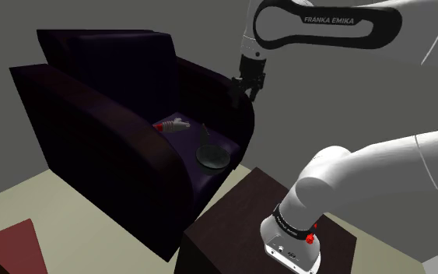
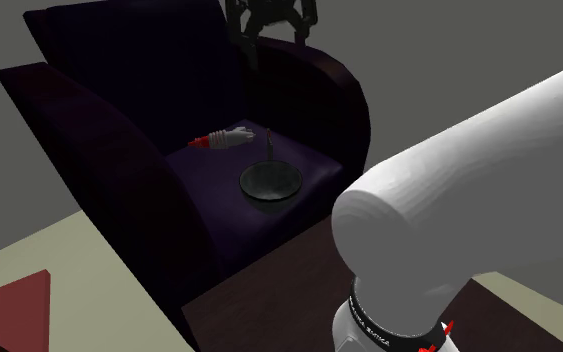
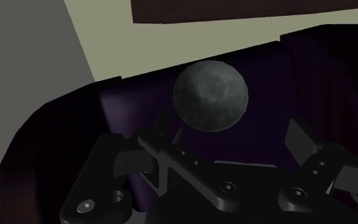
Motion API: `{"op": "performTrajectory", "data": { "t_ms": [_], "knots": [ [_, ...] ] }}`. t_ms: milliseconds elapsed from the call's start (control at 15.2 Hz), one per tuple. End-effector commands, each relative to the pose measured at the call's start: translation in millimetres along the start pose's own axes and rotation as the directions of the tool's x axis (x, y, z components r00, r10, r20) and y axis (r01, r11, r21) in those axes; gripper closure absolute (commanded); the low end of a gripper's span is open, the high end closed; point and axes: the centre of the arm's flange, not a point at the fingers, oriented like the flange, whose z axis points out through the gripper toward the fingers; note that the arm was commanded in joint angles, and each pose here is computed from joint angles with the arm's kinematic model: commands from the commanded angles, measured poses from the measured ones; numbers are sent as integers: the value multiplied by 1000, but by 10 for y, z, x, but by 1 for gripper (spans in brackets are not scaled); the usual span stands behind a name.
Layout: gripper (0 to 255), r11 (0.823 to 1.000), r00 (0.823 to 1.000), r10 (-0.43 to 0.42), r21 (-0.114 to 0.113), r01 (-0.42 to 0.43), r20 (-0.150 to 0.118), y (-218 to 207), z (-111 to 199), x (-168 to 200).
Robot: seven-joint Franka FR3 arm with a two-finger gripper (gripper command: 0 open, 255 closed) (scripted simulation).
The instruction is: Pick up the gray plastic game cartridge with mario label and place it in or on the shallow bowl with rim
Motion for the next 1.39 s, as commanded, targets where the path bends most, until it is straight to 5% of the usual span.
{"op": "performTrajectory", "data": {
  "t_ms": [0,660,1320],
  "knots": [
    [0,1000,1000,29,8,-29,-2,47,184,175],
    [0,985,986,167,46,-167,7,290,1223,972],
    [0,950,953,301,82,-302,21,600,2277,1726]
  ]
}}
